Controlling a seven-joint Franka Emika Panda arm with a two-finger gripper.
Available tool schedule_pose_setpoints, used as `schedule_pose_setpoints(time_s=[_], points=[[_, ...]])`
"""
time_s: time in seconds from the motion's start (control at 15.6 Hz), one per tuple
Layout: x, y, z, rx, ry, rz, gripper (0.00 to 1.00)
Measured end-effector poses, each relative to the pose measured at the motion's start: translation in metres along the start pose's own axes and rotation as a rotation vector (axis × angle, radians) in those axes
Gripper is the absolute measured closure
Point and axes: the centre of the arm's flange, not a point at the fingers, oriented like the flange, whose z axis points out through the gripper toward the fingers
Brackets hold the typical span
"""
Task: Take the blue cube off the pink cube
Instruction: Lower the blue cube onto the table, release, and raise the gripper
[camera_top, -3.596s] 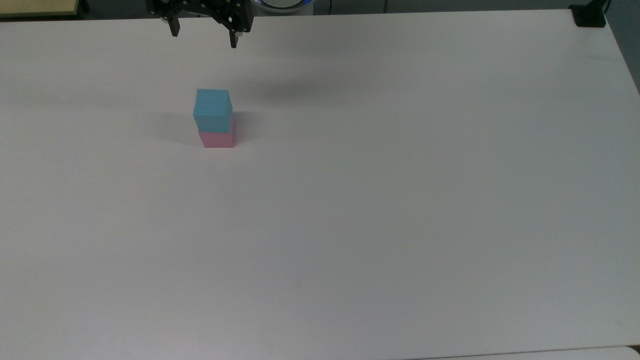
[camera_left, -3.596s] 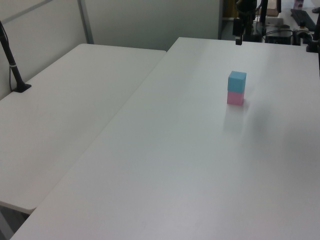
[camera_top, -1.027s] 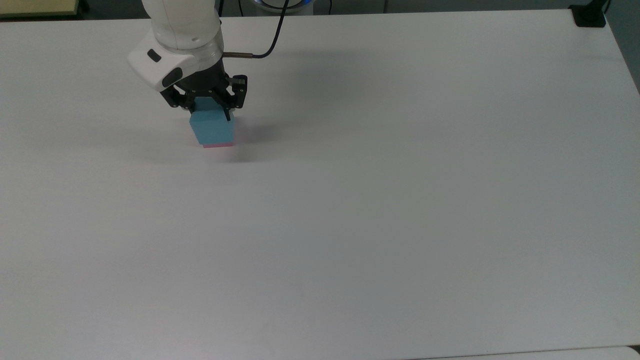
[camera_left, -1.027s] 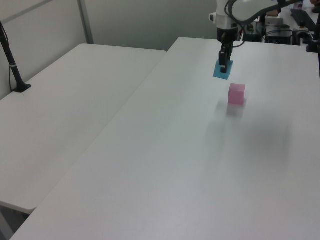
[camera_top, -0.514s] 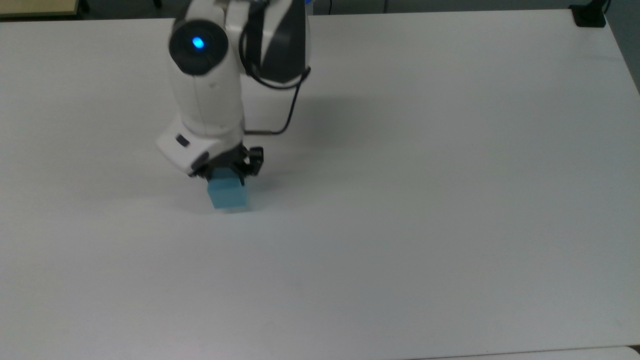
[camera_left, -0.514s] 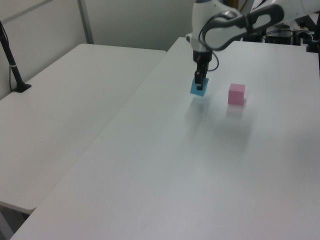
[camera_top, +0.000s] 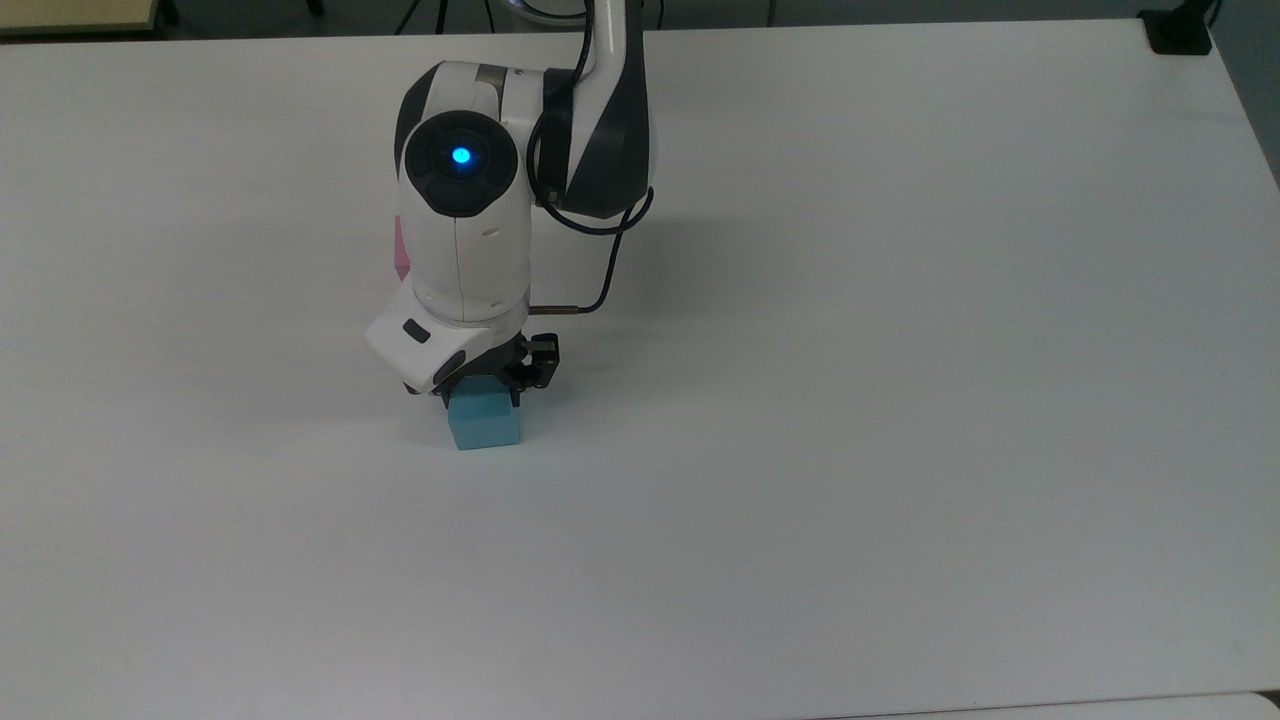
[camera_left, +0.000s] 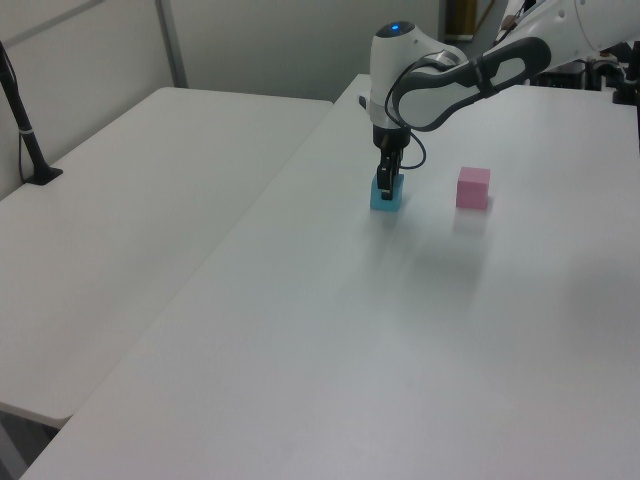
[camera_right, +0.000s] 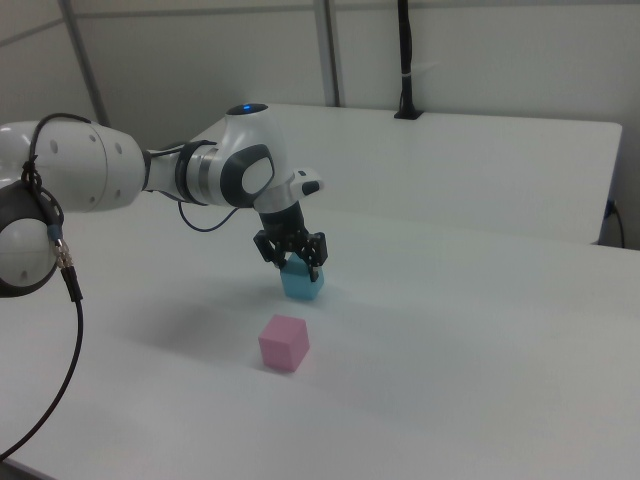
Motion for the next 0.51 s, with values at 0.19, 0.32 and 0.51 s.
schedule_pose_setpoints(time_s=[0.19, 0.32, 0.51], points=[[0.001, -0.002, 0.002, 0.002, 0.0, 0.014, 0.08], [0.005, 0.003, -0.019, -0.002, 0.033, 0.052, 0.0], [-0.008, 0.021, -0.088, 0.008, 0.047, 0.127, 0.0]])
